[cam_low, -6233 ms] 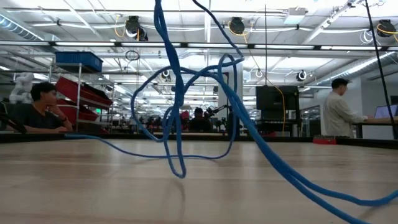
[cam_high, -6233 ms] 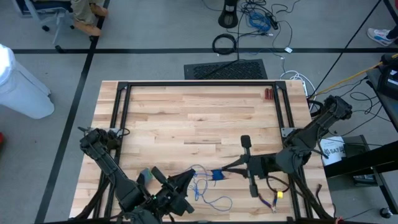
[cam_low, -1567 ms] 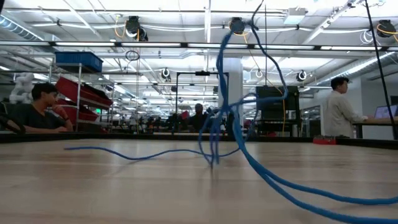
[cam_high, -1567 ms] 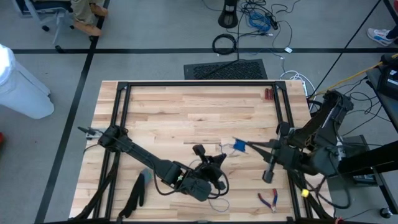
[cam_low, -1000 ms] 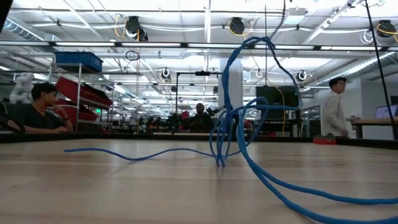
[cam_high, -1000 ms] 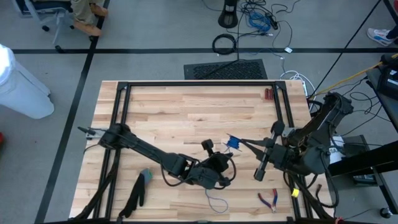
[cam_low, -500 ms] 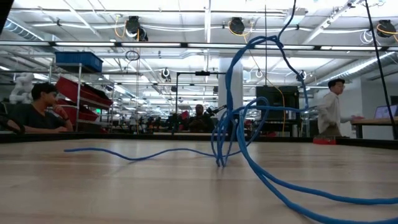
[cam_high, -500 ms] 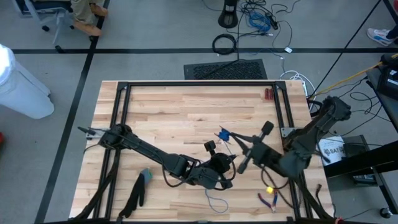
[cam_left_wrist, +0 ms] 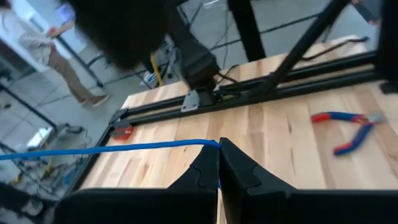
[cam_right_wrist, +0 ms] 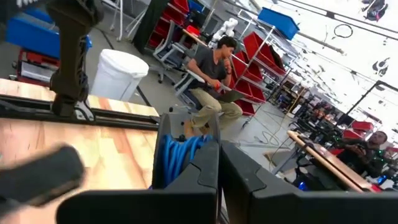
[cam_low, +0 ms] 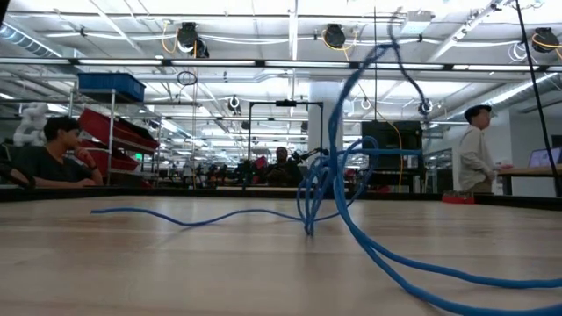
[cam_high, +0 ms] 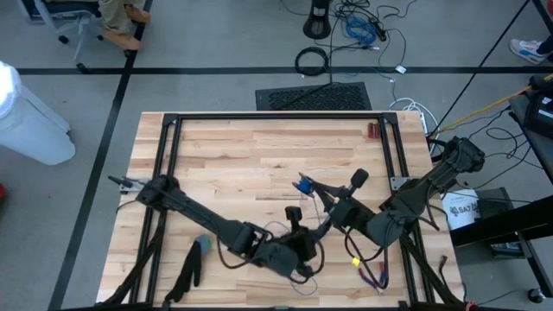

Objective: Coil cords
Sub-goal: Coil the blue wire onto the black spool

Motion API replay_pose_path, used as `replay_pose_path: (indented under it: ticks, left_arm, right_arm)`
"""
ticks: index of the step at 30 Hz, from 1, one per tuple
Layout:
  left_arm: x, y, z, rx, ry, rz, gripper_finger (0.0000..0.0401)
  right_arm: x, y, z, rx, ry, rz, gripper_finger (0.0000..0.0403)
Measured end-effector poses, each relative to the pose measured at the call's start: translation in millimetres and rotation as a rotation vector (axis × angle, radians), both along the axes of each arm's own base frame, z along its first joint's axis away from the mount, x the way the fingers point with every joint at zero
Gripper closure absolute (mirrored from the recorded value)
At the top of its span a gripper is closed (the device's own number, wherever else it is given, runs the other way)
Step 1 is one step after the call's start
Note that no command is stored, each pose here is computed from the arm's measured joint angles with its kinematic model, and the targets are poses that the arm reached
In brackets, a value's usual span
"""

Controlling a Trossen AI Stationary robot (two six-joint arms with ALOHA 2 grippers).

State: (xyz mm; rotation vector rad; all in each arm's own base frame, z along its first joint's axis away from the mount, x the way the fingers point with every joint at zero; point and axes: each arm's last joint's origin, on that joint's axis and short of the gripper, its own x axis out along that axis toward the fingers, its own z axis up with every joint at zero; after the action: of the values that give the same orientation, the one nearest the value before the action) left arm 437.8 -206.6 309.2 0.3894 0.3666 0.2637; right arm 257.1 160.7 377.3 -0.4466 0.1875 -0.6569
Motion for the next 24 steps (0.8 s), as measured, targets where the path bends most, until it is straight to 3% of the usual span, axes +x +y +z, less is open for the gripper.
replay_pose_path:
  ticks: [13, 24]
  left_arm:
    - [-24, -23, 27, 0.097, 0.062, 0.03, 0.0399]
    - [-28, -29, 34, 0.069, 0.018, 0.019, 0.0399]
  right_arm:
    - [3, 7, -2, 0.061, 0.0, 0.253, 0.0403]
    - [3, 6, -7, 0.079, 0.028, 0.255, 0.0403]
